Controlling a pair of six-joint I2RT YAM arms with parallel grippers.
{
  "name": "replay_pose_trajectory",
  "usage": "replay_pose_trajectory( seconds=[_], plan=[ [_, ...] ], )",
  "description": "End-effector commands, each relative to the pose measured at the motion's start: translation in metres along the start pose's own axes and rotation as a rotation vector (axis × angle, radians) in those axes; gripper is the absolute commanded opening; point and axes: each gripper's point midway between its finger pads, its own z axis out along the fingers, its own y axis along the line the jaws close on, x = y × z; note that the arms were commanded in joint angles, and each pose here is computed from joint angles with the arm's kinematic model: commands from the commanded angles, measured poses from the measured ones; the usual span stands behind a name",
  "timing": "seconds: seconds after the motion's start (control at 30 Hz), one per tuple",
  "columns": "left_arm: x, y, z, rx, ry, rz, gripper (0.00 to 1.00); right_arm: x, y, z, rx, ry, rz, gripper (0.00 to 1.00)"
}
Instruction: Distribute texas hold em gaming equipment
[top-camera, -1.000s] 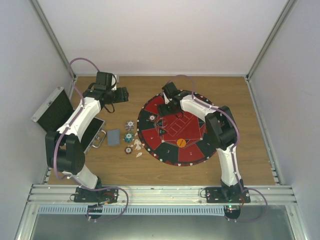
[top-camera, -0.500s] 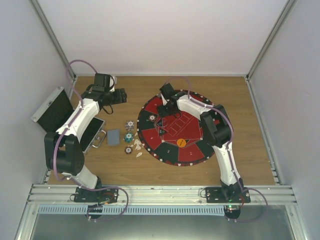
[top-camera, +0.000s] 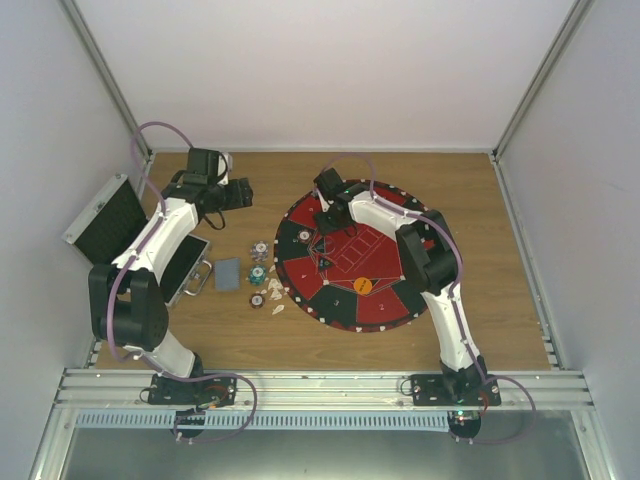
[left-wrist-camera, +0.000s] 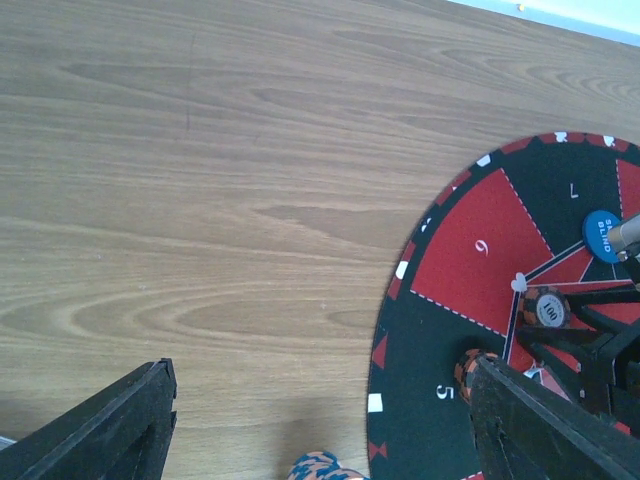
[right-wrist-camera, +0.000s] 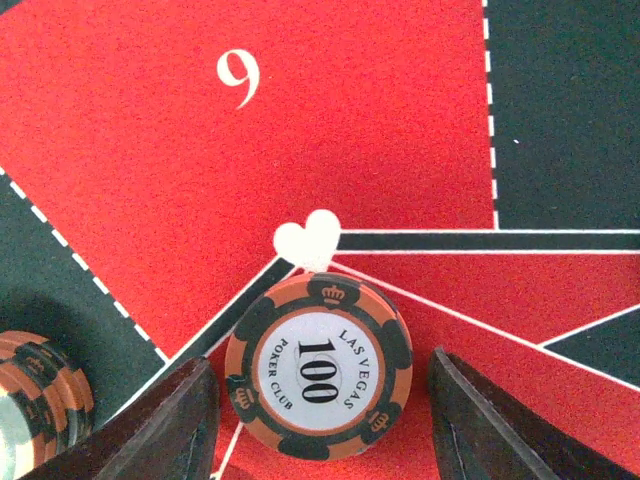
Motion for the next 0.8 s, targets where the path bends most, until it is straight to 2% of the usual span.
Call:
replay_pose_trajectory(
  seconds=[0.0,0.33,0.53,0.77],
  plan=[
    [-0.015,0.000,-0.011,0.018,-0.069,-0.016,0.81,0.023,0.003,0.017,0.006,0.087,-0.016,0.56],
    [-0.016,0.002,-0.010,0.016,-0.068,-0.023,0.81,0.031,0.001,0.024,0.008,0.117,-0.013,0.47],
    [-0.018,0.005,-0.011,0.013,-0.075,-0.030,0.81,0.031,-0.015,0.025,0.043,0.125,0.021,0.41],
    [-0.025,0.007,-0.011,0.010,-0.085,-0.037,0.81,0.023,-0.037,0.023,0.080,0.102,0.050,0.40]
  ],
)
